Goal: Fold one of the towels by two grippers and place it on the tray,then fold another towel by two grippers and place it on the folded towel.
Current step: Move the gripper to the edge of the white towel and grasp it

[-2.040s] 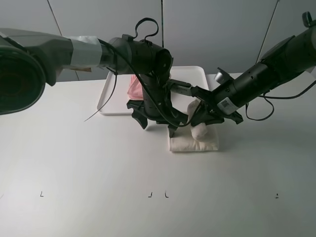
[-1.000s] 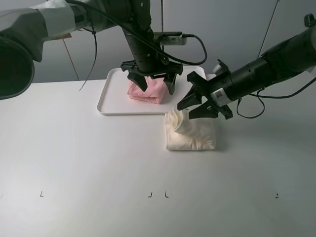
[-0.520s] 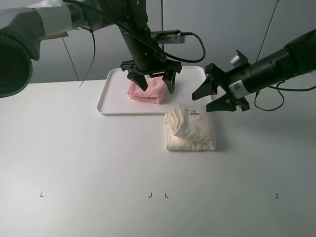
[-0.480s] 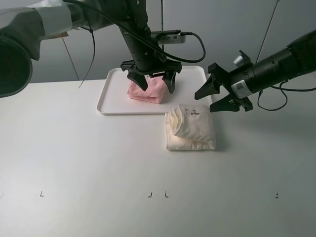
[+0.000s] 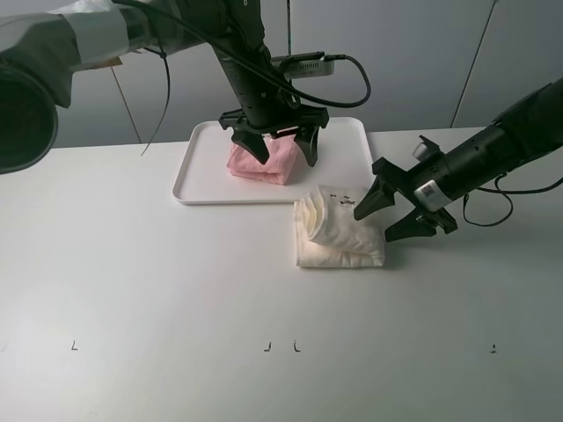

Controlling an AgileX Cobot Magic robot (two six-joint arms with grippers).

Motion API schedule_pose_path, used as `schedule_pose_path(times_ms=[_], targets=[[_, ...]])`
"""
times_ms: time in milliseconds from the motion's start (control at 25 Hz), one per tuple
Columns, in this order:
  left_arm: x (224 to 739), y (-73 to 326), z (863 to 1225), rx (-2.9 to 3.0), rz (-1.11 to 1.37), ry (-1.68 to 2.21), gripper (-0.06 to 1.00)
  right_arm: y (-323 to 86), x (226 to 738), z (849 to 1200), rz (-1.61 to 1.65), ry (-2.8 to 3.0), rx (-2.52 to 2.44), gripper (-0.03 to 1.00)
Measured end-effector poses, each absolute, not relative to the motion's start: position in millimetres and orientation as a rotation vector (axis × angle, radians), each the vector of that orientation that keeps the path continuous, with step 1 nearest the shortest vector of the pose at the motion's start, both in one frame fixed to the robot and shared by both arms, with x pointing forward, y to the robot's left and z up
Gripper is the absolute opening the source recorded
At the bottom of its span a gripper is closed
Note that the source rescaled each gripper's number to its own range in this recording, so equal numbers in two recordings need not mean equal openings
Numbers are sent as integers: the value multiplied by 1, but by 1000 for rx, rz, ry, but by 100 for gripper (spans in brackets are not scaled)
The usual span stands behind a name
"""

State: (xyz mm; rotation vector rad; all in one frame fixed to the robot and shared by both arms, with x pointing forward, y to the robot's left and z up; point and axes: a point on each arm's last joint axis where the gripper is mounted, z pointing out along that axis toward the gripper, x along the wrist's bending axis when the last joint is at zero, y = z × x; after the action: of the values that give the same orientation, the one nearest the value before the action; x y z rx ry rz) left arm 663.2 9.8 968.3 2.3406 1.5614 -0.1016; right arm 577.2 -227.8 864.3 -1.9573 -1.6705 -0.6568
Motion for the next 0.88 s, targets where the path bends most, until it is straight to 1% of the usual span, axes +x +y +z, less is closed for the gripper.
schedule_pose_path(times_ms=[240,400,480,520,560,640,680,720,880], targets=[[663,10,968,2346,-100,1553,99,-229,579,860,-667,-1705,-1968,69],[663,10,968,2357,-96,1535,99,-227,579,852,-676,-1651,-1953,64],[663,10,968,2359,-97,1532,99,-225,579,849,-683,-1629,-1940,59],[663,10,968,2359,-97,1532,99,-225,579,847,-683,-1627,-1935,55],[663,10,968,2359,-97,1532,99,-225,579,846,-684,-1634,-1928,47],[663,10,968,2360,-96,1529,99,-225,579,844,-696,-1658,-1913,22],[663,10,968,2362,-96,1527,99,-224,579,844,-710,-1667,-1902,11],[663,10,968,2362,-96,1527,99,-224,580,844,-725,-1684,-1886,8],[663,10,968,2384,-87,1493,99,-220,581,849,-801,-1683,-1830,8]])
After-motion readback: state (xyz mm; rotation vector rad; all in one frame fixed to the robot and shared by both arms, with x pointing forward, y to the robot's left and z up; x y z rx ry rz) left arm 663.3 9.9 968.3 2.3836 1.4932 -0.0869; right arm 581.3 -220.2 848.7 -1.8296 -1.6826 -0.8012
